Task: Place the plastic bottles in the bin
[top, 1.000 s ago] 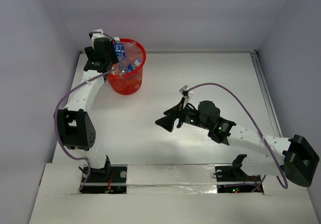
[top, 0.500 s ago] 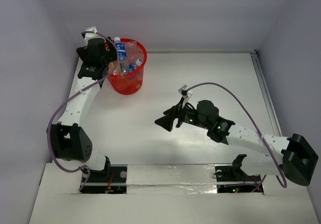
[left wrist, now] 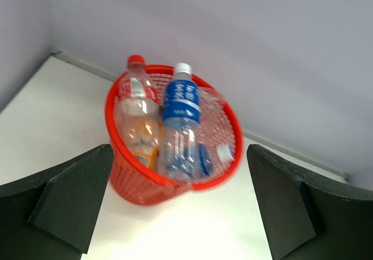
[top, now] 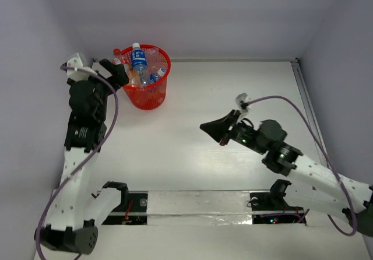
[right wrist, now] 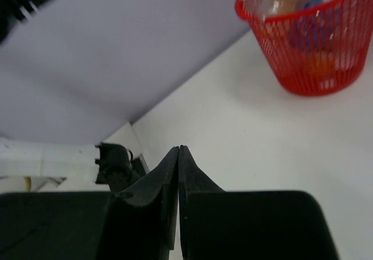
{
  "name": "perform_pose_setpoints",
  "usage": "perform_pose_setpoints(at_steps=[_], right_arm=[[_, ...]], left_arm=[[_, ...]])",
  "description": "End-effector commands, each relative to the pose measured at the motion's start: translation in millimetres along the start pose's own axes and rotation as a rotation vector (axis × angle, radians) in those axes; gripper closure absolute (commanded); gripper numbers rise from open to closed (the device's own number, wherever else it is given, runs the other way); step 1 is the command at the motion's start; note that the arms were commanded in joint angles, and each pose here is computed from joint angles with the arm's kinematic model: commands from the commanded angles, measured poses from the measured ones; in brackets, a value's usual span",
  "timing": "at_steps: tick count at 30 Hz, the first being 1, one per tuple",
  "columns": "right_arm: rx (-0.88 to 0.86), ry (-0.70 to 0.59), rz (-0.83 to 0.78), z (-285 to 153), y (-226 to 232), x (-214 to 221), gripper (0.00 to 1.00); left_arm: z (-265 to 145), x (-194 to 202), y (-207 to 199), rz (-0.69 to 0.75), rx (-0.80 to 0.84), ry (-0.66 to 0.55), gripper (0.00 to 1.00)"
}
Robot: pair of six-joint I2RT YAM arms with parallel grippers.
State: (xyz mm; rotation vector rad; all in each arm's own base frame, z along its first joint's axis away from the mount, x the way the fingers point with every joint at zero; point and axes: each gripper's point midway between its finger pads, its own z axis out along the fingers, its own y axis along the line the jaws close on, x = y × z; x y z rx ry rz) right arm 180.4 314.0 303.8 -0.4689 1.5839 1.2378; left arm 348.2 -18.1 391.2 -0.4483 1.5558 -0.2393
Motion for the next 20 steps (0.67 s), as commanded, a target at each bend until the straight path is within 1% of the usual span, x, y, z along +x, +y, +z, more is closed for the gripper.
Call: perform_pose_setpoints(at_steps=[1, 2, 3, 4, 5, 6, 7, 8, 9, 10, 11, 12, 14, 17, 20], right_arm=[[0.013, -0.221, -0.074, -40, 25, -74, 0.93], [0.023, -0.252, -0.083, -50, 27, -83, 0.93], [0.068, -0.303, -0.078, -62, 22, -94, 0.92], [0.079, -0.354, -0.076, -84, 25, -106, 0.87], [0.122, -0.401, -0.067, -97, 21, -116, 0.81], [0.143, -0.433, -0.062, -109, 19, -121, 0.58], [0.169, -0.448, -0.055, -120, 15, -122, 0.44], [0.196, -0.533, -0.034, -145, 14, -136, 0.3], [0.211, -0.563, -0.022, -156, 12, -140, 0.18], [0.229, -0.584, -0.016, -166, 10, -142, 0.07], [0.248, -0.601, -0.005, -174, 7, -143, 0.05], [0.283, -0.629, 0.006, -187, 1, -145, 0.05], [0.311, -0.635, 0.006, -193, -4, -143, 0.05], [0.327, -0.634, 0.023, -190, -8, -142, 0.07], [0.328, -0.617, 0.028, -176, -11, -138, 0.09]], left_arm=[[-34, -2, -15, -0.086, 0.13, -0.026, 0.01], [-53, -6, -18, -0.097, 0.171, -0.038, 0.01], [-59, 6, -13, -0.101, 0.174, -0.014, 0.01], [-77, 5, -14, -0.119, 0.206, -0.021, 0.01], [-85, 8, -13, -0.128, 0.217, -0.018, 0.01], [-89, 23, -7, -0.135, 0.215, 0.006, 0.01], [-95, 28, -4, -0.145, 0.224, 0.007, 0.01], [-112, 24, -3, -0.171, 0.251, -0.028, 0.01], [-114, 38, 3, -0.176, 0.244, -0.012, 0.01], [-120, 43, 1, -0.183, 0.273, -0.003, 0.01], [-131, 42, 1, -0.188, 0.299, -0.02, 0.01], [-132, 50, 5, -0.187, 0.297, -0.01, 0.01], [-138, 54, 5, -0.186, 0.313, -0.007, 0.01], [-141, 59, 3, -0.176, 0.337, 0.001, 0.01], [-136, 67, 5, -0.168, 0.336, 0.022, 0.01]])
